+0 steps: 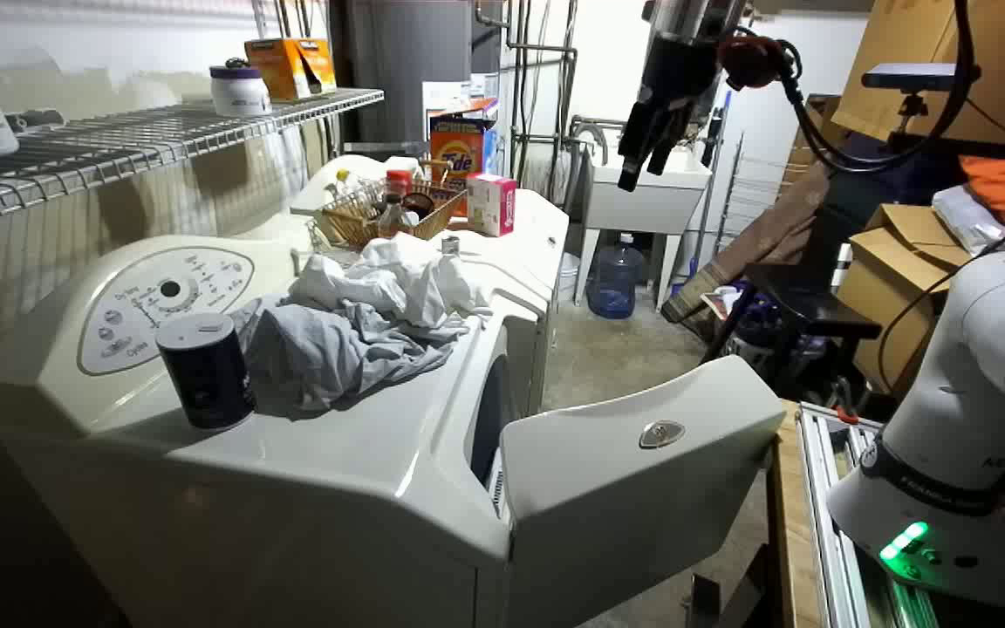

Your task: Place the white fabric in the open washing machine.

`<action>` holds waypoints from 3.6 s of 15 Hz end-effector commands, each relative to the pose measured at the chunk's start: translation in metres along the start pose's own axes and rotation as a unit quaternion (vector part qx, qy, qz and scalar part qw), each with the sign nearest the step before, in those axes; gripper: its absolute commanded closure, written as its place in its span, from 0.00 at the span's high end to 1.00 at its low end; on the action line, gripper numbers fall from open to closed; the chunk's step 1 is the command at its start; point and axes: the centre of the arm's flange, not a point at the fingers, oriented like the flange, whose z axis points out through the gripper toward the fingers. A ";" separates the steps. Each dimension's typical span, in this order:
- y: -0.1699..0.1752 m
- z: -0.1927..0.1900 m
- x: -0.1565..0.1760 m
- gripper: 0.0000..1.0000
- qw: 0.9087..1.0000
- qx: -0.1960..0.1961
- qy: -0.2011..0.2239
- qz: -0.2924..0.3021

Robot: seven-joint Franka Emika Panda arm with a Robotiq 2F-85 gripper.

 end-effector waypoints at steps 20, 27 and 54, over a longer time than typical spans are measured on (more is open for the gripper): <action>0.000 0.000 0.000 1.00 1.000 0.000 0.000 0.000; -0.006 0.037 0.078 1.00 1.000 0.018 0.004 -0.024; -0.073 0.181 0.226 1.00 0.996 0.027 0.034 -0.084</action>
